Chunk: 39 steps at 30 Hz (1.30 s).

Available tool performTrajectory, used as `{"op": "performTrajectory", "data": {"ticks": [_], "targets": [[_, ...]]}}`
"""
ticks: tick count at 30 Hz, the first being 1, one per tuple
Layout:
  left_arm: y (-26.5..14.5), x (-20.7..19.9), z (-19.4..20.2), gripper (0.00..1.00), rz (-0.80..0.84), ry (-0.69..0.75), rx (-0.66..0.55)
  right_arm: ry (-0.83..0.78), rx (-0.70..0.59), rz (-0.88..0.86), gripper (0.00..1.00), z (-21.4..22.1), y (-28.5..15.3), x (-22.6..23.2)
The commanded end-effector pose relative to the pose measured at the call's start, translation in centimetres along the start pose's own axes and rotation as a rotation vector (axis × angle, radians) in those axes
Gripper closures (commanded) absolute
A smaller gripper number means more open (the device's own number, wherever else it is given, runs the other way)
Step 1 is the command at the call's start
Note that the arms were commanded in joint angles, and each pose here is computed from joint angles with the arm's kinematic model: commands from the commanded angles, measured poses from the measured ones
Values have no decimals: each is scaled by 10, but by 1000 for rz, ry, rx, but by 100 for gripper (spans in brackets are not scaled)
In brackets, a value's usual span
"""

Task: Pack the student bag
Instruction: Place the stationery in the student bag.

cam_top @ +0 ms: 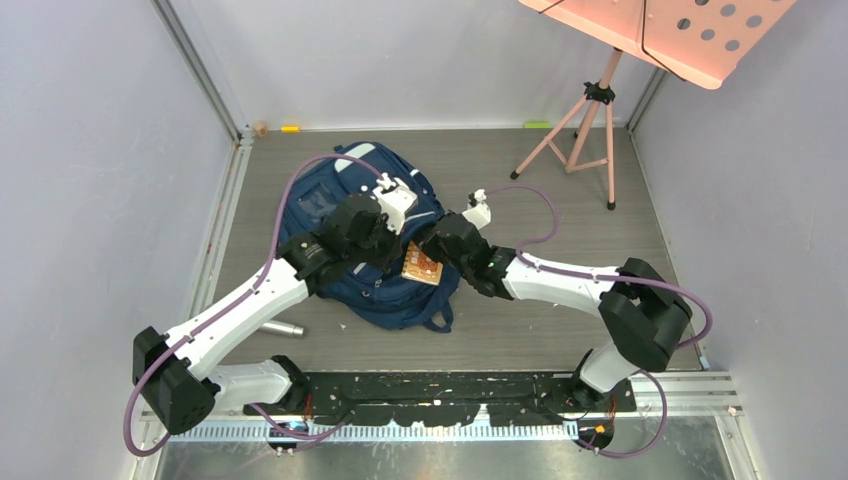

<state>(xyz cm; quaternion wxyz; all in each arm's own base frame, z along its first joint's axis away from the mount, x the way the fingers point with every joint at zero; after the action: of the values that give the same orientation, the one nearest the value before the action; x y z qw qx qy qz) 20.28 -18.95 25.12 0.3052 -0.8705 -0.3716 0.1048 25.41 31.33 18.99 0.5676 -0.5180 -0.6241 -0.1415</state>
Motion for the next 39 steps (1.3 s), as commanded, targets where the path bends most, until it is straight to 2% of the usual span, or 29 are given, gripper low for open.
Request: {"op": "performTrajectory", "data": {"ticks": [1,11,15,20,23,25,30,39], "targets": [[-12,-13,-30,100,92,-19,-150,20,-150,-87,85,-22,-10,28],[-9,-9,-29,100,79,-43,-137,-137,-168,-94,77,-32,-45,33],[-8,-8,-29,100,75,-45,-136,-164,-212,-30,75,-39,-55,19],[-8,-8,-29,100,72,-46,-135,-192,-233,46,56,-46,-76,-14],[-9,-8,-29,100,73,-44,-137,-213,-201,59,44,-46,-86,-28],[-9,-8,-29,100,72,-43,-138,-219,-155,52,40,-42,-90,-34],[-8,-8,-28,100,73,-43,-133,-182,-14,22,39,-22,-92,-45],[-6,-8,-28,100,77,-43,-126,-128,84,24,42,8,-79,-48]]}}
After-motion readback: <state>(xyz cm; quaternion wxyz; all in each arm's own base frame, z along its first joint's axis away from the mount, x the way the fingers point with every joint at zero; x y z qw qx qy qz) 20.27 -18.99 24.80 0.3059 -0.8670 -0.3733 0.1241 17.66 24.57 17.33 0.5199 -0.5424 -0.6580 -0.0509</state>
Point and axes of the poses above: each gripper's point midway between its finger pads, its own y axis out along the fingers, its own x axis along the line the jaws close on, z = x × y, the point moved 8 cm from there along -y, back along the fingers, and after that the axes turned 6 degrees about y, right-handed, at the moved point
